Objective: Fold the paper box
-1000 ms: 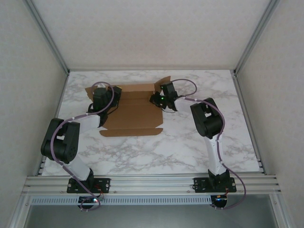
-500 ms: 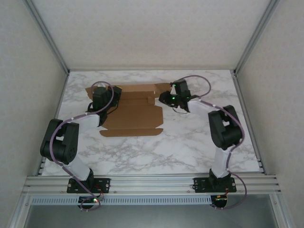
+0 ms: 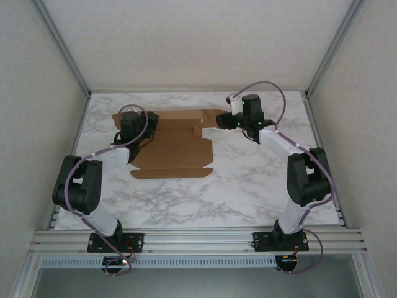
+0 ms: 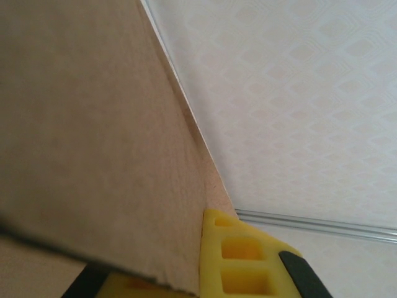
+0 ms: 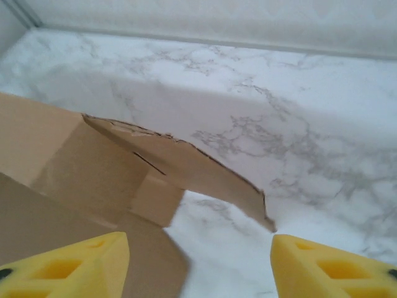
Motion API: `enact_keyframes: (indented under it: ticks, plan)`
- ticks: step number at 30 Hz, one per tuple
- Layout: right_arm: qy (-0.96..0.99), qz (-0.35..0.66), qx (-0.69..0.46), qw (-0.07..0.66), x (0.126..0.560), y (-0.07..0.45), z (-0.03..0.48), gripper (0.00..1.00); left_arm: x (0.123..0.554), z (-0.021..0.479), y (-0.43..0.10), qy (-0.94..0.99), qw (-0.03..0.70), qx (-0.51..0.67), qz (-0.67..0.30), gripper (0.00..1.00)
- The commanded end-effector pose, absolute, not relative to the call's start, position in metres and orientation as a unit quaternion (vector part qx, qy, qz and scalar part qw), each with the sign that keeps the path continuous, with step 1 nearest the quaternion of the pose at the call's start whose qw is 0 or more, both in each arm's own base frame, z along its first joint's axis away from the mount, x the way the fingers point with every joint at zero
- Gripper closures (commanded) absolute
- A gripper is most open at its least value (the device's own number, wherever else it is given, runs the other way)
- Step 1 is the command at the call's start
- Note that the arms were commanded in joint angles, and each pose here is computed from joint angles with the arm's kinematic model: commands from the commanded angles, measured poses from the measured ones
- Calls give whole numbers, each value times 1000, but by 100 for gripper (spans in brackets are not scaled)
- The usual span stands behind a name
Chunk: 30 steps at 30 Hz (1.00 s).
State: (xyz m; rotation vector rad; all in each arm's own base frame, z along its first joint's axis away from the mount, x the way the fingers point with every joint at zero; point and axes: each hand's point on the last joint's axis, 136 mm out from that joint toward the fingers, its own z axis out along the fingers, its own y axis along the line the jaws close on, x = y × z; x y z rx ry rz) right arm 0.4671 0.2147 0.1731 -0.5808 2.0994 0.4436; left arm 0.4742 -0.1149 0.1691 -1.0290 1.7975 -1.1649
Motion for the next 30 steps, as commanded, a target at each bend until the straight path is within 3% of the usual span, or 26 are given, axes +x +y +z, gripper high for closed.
enact_keyframes:
  ticks: [1,8,14,25,28,30]
  plan:
    - [827,130,-315,447,481,204,177,33,465,133,-117,736,325,-415,-425,97]
    - [815,175,-401,381,477,224,169,42,465,133,-118,738,321,-414,-424,97]
    - [821,174,-413,353,477,225,145,43,466,130,-119,738,316,-418,-426,97]
    - [822,171,-410,357,483,236,132,52,467,133,-118,742,319,-413,-421,97]
    - [826,161,-403,360,489,236,131,61,467,132,-118,742,319,-414,-421,97]
    - [833,156,-393,357,493,238,131,75,467,132,-118,742,318,-414,-421,97]
